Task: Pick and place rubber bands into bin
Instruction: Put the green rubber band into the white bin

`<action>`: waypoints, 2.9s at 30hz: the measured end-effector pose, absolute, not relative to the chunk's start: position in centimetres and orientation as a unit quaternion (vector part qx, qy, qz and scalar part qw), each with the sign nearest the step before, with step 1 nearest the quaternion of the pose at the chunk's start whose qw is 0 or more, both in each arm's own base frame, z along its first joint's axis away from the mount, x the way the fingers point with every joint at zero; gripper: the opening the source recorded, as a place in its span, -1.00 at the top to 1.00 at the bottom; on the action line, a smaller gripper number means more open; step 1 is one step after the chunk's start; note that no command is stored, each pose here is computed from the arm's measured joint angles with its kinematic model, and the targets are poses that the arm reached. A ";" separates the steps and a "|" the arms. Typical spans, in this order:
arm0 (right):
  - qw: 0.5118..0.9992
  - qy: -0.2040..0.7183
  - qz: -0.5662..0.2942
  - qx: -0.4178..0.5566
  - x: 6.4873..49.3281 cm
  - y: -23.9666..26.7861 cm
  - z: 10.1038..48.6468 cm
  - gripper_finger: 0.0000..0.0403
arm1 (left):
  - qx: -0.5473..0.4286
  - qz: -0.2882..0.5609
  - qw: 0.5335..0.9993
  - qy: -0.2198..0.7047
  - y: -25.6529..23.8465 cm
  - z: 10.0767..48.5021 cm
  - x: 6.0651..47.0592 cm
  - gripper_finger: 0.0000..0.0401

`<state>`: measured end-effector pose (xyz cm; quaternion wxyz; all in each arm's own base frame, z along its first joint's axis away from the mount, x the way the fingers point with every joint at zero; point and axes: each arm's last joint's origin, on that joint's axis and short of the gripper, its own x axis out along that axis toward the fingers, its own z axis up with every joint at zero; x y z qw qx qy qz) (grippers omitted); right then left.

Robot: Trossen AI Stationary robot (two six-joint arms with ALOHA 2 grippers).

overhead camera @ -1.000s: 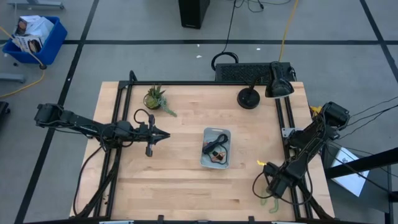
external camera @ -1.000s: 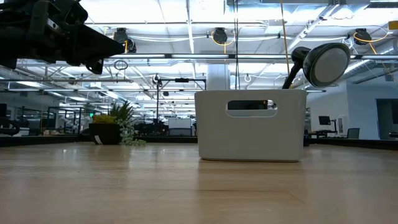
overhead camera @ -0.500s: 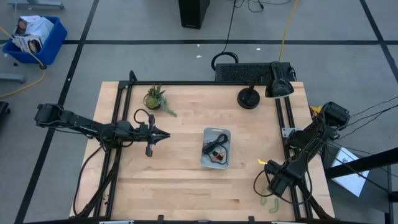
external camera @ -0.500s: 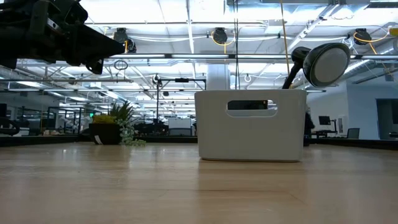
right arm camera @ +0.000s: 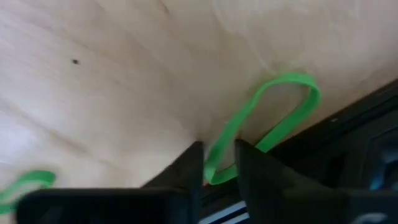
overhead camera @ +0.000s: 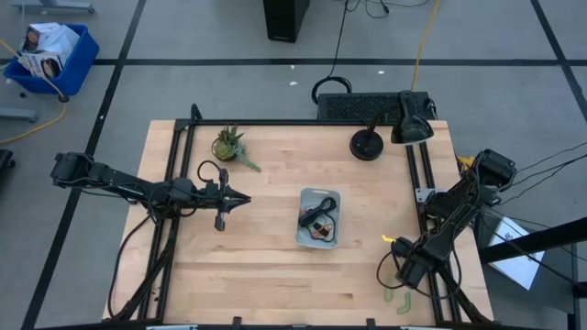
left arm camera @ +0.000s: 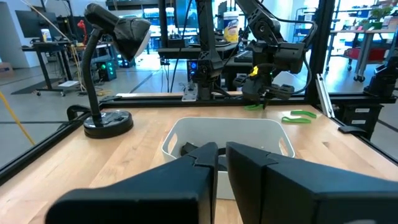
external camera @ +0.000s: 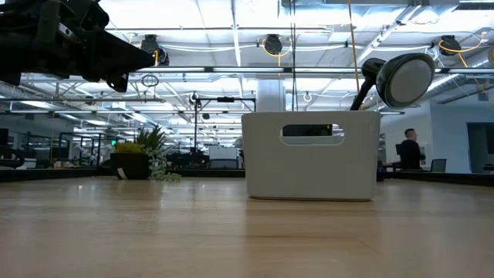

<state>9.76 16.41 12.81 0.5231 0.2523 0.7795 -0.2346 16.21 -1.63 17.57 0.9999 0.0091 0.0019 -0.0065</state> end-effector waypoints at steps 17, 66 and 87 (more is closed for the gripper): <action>0.640 0.723 -0.179 0.188 12.9 16.9 15.8 0.99 | 0.009 -0.006 1.000 0.002 -1.6 17.6 16.2 0.79; 0.919 0.386 0.016 0.079 28.7 1.7 18.9 0.41 | 0.022 0.010 1.000 0.013 -1.5 17.4 16.2 0.79; 0.835 0.528 0.154 -0.004 18.2 17.7 22.0 0.25 | 0.016 0.007 0.999 0.043 -1.5 16.8 16.2 0.79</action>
